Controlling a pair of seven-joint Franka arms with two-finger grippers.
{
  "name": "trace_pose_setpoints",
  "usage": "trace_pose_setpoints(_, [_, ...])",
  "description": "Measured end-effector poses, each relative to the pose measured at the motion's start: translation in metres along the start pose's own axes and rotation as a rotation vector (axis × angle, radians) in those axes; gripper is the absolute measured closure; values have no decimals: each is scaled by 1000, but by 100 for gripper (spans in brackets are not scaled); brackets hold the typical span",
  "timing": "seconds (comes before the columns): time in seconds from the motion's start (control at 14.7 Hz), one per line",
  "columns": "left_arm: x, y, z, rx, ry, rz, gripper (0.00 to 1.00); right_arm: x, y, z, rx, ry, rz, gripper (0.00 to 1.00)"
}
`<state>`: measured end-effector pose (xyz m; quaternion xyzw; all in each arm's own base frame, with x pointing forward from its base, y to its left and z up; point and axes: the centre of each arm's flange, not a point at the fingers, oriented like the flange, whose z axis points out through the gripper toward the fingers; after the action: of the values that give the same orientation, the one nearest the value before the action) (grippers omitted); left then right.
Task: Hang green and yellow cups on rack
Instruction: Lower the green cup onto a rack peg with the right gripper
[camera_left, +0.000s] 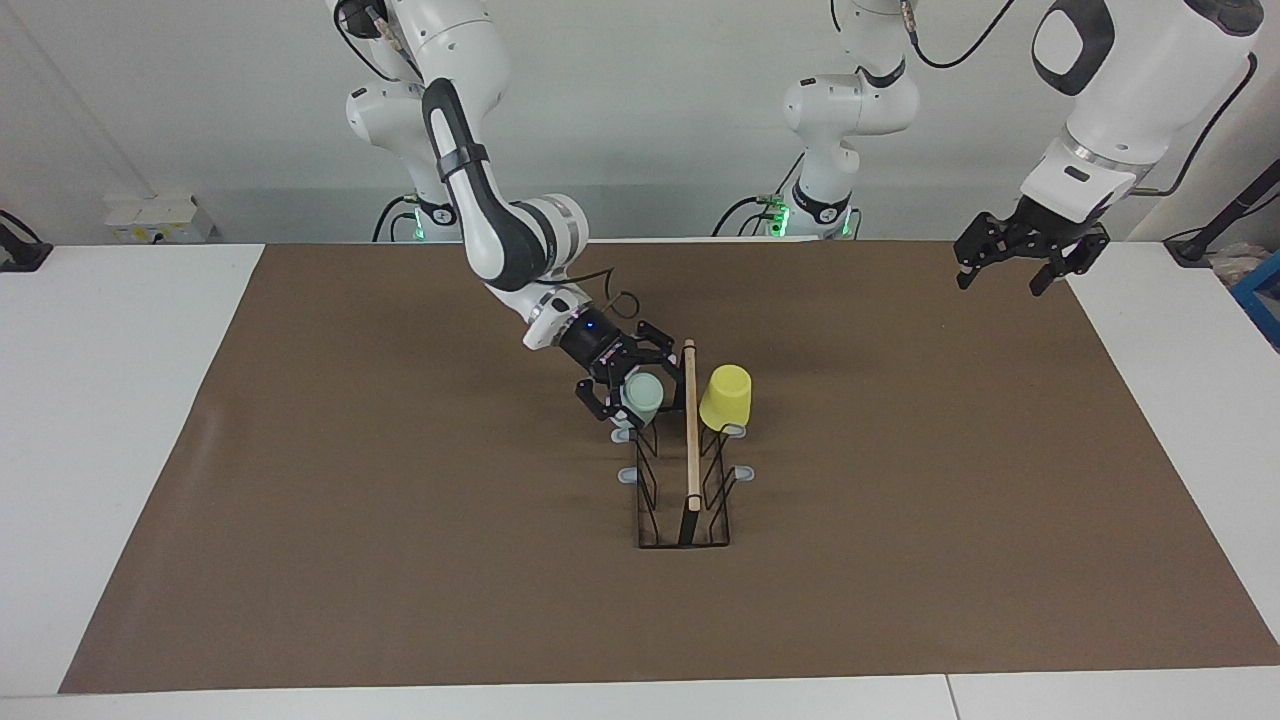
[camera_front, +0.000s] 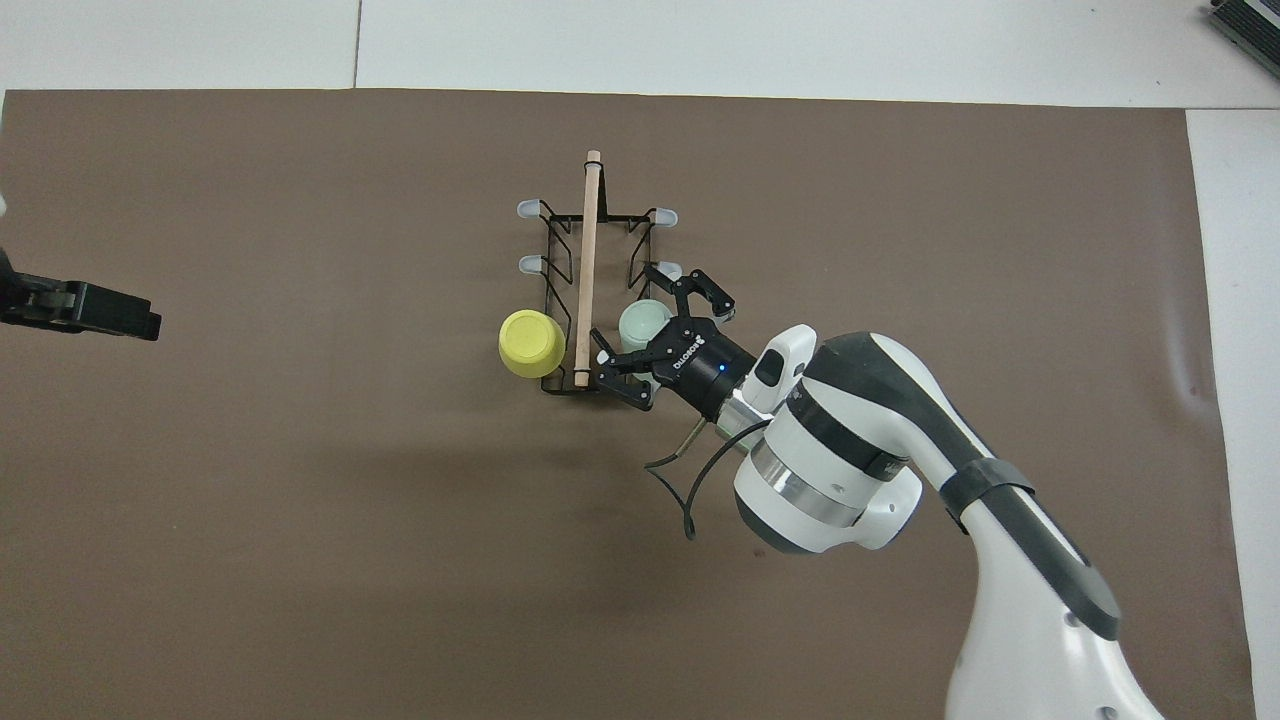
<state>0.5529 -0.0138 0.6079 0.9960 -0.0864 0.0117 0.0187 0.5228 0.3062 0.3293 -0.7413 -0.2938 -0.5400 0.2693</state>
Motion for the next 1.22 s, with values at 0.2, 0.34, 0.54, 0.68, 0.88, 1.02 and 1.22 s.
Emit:
trace_pose_setpoints(0.2, [-2, -6, -2, 19, -1, -7, 0, 32, -5, -2, -18, -4, 39, 0])
trace_pose_setpoints(0.34, [-4, -7, -3, 18, -8, -8, 0, 43, -8, -4, -26, -14, 46, 0])
trace_pose_setpoints(0.54, [-6, -3, -1, 17, -29, -3, 0, 57, -2, -10, -38, -47, -5, 0])
trace_pose_setpoints(0.68, [-6, -2, -1, 32, -36, 2, 0, 69, 5, -13, -42, -73, -60, 0])
trace_pose_setpoints(0.88, [-6, 2, 0, 45, -41, 11, 0, 87, 14, -16, -42, -100, -126, 0])
trace_pose_setpoints(1.02, [-5, 4, -1, 45, -39, 15, 0, 94, 19, -16, -31, -117, -188, 0])
trace_pose_setpoints(1.22, [-5, 8, -6, 45, -31, 21, 0, 103, 34, -19, -21, -148, -318, 0])
